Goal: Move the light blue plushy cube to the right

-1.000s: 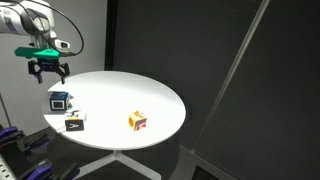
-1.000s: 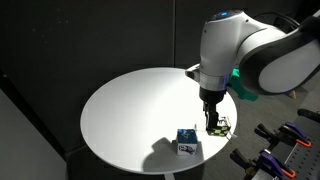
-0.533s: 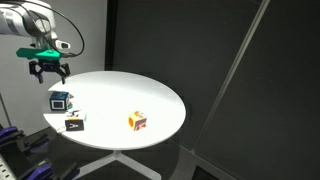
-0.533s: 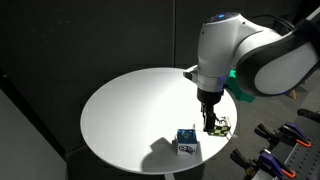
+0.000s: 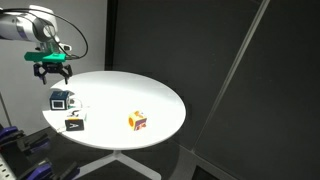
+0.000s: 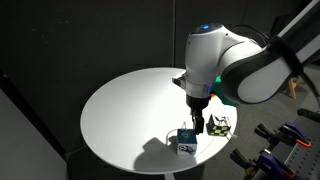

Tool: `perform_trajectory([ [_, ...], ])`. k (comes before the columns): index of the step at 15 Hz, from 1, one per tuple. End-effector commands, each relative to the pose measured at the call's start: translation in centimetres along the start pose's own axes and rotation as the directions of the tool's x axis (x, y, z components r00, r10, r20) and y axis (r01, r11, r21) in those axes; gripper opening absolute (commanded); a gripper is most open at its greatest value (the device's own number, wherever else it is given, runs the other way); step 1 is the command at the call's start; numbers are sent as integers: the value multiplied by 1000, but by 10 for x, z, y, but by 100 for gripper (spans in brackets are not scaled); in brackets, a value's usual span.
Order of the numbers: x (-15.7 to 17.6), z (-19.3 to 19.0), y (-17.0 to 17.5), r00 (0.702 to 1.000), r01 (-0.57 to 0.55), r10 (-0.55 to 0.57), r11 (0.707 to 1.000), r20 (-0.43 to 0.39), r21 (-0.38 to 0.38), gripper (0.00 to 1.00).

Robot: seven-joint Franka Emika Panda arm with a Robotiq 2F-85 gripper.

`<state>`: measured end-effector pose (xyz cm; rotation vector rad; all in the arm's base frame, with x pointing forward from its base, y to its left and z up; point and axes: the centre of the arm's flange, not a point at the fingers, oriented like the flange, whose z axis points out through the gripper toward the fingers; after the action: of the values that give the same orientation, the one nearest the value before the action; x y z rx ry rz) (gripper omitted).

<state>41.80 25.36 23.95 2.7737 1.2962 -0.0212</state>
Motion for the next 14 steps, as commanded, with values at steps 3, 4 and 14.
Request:
perform_trajectory([
  [3,32,26,5,1000,16,-16,1000,3,3,100],
  [4,35,30,4,1000,17,-17,1000,2,12,100],
  [14,42,56,4,1000,17,-17,999,3,36,100],
])
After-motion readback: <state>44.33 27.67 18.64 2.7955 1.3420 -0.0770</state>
